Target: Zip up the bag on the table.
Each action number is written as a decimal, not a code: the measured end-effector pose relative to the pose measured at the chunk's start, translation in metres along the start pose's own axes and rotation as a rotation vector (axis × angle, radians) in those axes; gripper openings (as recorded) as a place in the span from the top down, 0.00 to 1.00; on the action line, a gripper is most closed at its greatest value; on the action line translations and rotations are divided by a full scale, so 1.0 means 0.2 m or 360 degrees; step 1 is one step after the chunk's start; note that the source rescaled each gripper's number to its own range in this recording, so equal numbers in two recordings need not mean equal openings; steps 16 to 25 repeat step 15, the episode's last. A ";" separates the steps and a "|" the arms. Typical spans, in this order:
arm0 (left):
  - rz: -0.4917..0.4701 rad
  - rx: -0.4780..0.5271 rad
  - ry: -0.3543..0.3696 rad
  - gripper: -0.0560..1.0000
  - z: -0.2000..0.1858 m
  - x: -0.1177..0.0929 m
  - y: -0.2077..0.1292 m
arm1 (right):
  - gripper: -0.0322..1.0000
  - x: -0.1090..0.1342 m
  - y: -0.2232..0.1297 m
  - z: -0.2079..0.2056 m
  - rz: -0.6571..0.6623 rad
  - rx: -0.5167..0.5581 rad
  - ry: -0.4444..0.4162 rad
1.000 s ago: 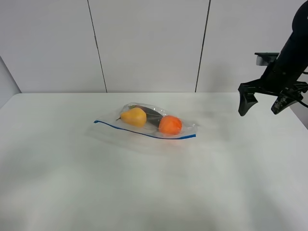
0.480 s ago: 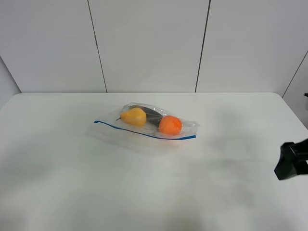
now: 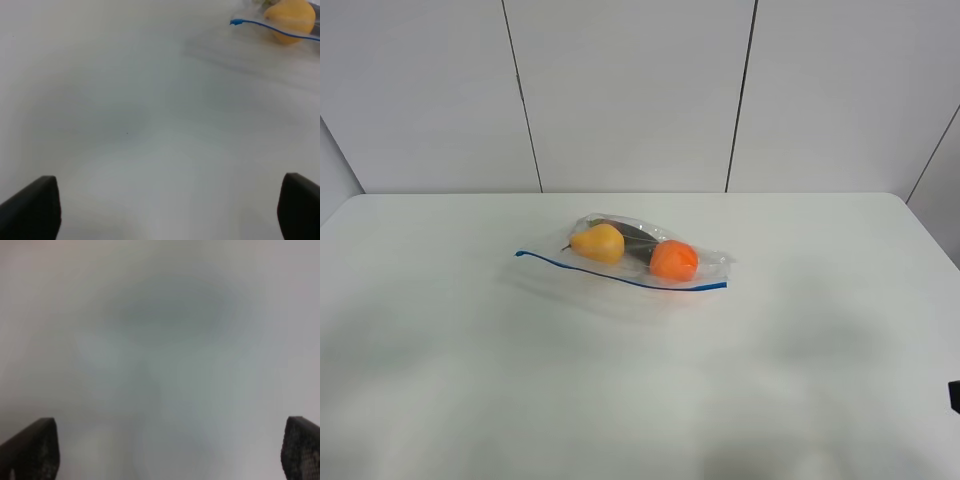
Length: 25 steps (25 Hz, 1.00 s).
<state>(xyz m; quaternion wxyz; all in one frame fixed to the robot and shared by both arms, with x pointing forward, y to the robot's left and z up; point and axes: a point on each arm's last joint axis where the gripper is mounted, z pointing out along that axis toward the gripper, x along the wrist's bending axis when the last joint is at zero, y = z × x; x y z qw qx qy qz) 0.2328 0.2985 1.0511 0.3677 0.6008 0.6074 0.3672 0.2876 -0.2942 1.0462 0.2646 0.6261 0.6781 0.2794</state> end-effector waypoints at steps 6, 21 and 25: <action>0.0000 0.0000 0.0000 0.00 0.00 0.00 0.00 | 0.00 0.01 -0.11 -0.16 -0.0020 -0.0392 -0.0024; 0.0000 0.0000 0.0000 0.00 0.00 0.00 0.00 | 0.00 0.02 -0.16 -0.21 -0.0027 -0.0540 -0.0034; 0.0000 0.0000 0.0000 0.00 0.00 0.00 0.00 | 0.00 0.02 -0.16 -0.21 -0.0027 -0.0540 -0.0034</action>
